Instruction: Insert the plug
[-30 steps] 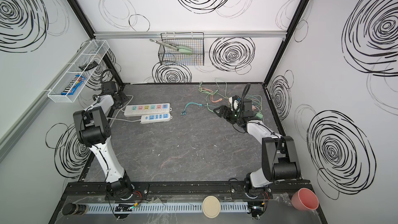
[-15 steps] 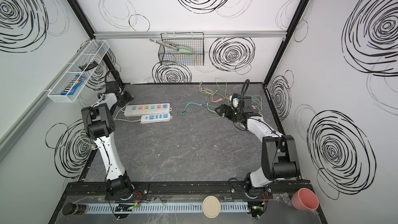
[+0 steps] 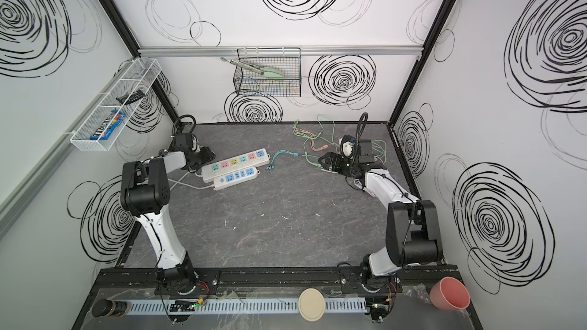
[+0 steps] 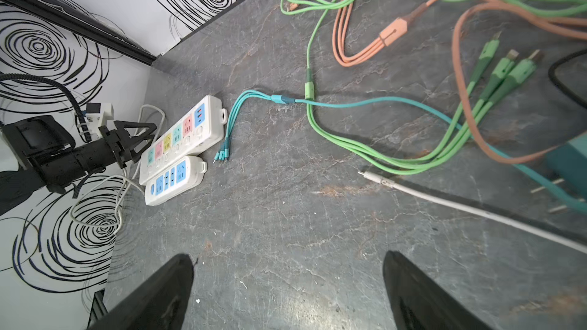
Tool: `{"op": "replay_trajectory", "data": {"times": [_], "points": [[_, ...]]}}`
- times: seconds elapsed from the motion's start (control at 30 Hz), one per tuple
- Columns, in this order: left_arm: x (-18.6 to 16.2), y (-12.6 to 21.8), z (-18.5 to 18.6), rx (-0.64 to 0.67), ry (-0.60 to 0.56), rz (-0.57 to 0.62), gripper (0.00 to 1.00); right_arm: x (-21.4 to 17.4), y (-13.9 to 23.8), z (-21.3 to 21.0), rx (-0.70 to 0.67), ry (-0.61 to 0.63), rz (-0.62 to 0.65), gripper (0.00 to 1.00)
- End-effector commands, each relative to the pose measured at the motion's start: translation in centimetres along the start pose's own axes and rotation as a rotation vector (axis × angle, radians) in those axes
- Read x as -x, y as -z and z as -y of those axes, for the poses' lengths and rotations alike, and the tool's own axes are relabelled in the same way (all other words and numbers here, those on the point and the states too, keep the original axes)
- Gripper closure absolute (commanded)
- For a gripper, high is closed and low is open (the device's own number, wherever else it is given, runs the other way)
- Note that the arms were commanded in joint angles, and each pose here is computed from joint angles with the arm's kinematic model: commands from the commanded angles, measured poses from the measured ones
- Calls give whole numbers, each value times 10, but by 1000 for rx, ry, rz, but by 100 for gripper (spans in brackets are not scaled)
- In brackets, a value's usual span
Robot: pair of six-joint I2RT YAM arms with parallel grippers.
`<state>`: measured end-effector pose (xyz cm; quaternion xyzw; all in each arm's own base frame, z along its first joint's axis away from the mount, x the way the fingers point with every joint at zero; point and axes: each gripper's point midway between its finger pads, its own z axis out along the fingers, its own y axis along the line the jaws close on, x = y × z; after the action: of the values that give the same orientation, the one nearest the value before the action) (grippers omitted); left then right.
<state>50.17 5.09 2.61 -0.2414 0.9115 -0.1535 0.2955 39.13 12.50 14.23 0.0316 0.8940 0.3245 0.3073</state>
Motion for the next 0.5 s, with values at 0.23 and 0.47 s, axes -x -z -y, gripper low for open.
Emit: {"op": "replay_trajectory", "data": {"times": [0.23, 0.47], "points": [[-92, 19, 61, -10, -186, -21, 38, -17, -3, -18, 34, 35, -6, 3], [-125, 49, 65, 60, -202, 1, 36, -24, -8, -25, 66, 47, -18, 3]]}}
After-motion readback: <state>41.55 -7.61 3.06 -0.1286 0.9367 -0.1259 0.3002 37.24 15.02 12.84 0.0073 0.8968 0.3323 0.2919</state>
